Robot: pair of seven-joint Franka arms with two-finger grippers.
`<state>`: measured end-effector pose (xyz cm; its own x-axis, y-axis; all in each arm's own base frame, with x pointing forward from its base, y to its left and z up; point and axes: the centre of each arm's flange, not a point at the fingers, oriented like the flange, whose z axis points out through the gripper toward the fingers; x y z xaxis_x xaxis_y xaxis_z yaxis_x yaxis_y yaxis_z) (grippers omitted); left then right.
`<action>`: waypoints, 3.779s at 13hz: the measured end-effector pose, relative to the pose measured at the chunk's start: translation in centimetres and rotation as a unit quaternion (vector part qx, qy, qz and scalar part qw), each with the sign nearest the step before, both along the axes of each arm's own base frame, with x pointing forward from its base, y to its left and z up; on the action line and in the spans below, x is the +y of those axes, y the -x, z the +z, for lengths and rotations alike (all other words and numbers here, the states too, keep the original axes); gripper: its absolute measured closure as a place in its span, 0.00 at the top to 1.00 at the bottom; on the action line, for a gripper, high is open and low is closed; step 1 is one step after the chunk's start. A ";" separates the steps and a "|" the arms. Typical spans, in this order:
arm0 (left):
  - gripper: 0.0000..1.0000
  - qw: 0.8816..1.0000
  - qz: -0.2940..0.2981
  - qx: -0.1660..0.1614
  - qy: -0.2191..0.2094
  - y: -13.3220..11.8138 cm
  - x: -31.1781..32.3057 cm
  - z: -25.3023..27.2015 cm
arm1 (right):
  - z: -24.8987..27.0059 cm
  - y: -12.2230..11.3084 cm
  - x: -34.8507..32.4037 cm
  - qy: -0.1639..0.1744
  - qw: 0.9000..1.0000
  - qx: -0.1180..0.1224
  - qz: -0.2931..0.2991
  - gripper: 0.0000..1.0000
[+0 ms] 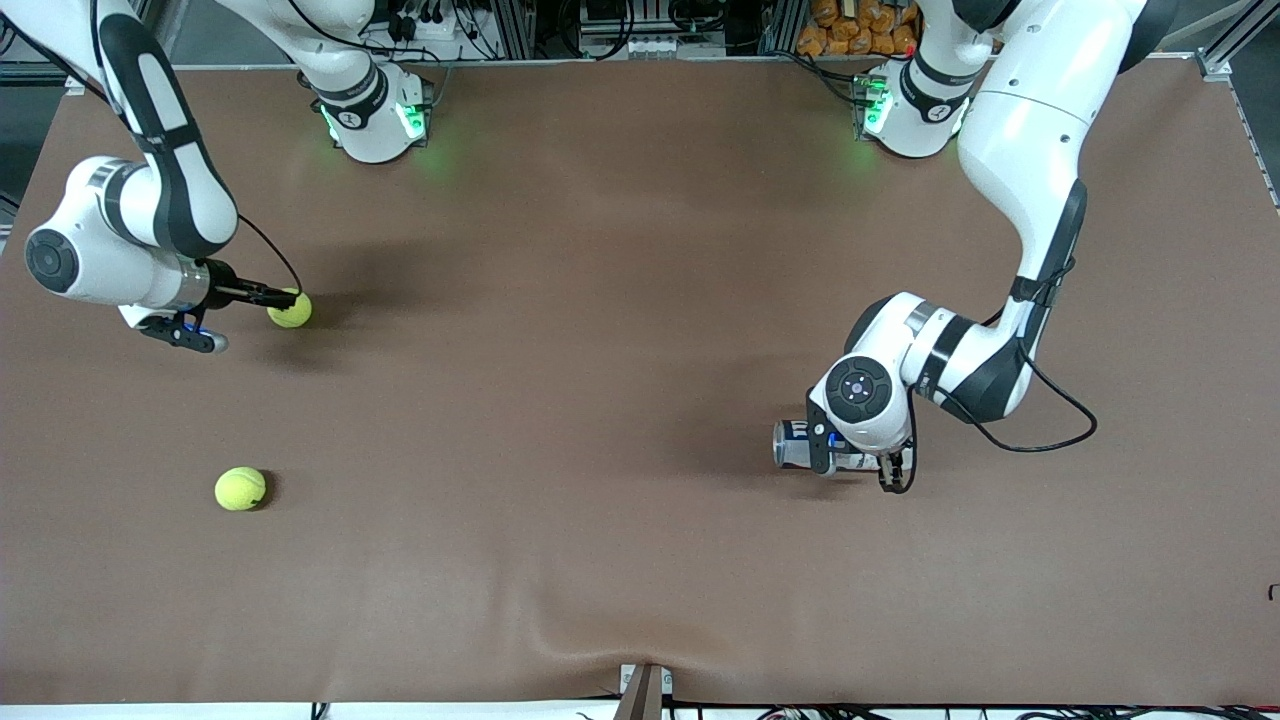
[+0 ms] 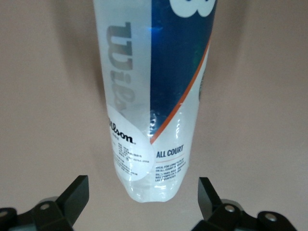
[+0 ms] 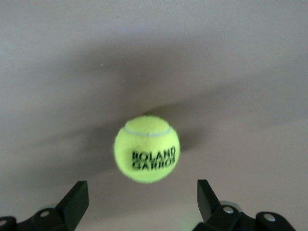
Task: Insert tennis ball vertically with right arm
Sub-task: 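Lower the right gripper onto the ball while the left gripper reaches the can, then close the right gripper on the ball while the left gripper grasps the can, then lift the can upright with the left gripper while the right gripper lifts the ball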
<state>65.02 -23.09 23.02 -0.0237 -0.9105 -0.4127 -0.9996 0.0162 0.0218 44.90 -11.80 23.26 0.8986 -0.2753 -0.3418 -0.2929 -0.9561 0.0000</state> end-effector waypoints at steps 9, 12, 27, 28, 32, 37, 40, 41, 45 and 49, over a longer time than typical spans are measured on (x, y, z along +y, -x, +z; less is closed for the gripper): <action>1.00 1.000 -0.013 0.014 0.001 0.3 -0.2 -4.1 | -4.5 0.3 0.0 -0.003 1.000 0.013 0.000 1.00; 1.00 1.000 -0.016 0.012 -0.003 0.2 -0.2 -4.1 | -5.5 0.6 0.1 -0.005 1.000 0.022 0.000 1.00; 0.74 0.995 0.003 -0.001 0.104 0.7 -7.5 0.1 | 3.4 -4.7 -0.6 0.008 0.999 -0.050 0.016 0.67; 0.74 0.990 0.009 -0.006 0.142 1.4 -10.1 1.1 | 5.2 -5.3 -0.6 0.007 0.999 -0.049 0.018 0.67; 0.74 0.954 0.068 -0.043 0.287 3.7 -18.3 4.5 | 15.4 -9.4 -0.7 0.003 0.998 -0.049 0.030 0.67; 0.74 0.891 0.118 -0.103 0.426 7.5 -26.2 6.8 | 23.8 -12.1 1.6 -0.047 0.995 -0.080 0.024 0.67; 0.74 0.840 0.130 -0.146 0.506 9.9 -28.1 5.8 | 26.8 -12.6 3.6 -0.055 0.995 -0.076 0.013 0.67; 0.75 0.819 0.133 -0.162 0.535 10.5 -27.9 4.8 | 28.0 -12.8 4.9 -0.055 0.996 -0.074 0.007 0.67; 0.74 0.742 0.158 -0.207 0.618 12.8 -26.0 -2.8 | 32.2 -13.5 11.8 -0.037 0.996 -0.079 -0.024 0.67; 0.74 0.732 0.169 -0.209 0.625 13.2 -25.5 -5.0 | 34.4 -13.1 21.2 -0.017 0.995 -0.085 -0.059 0.67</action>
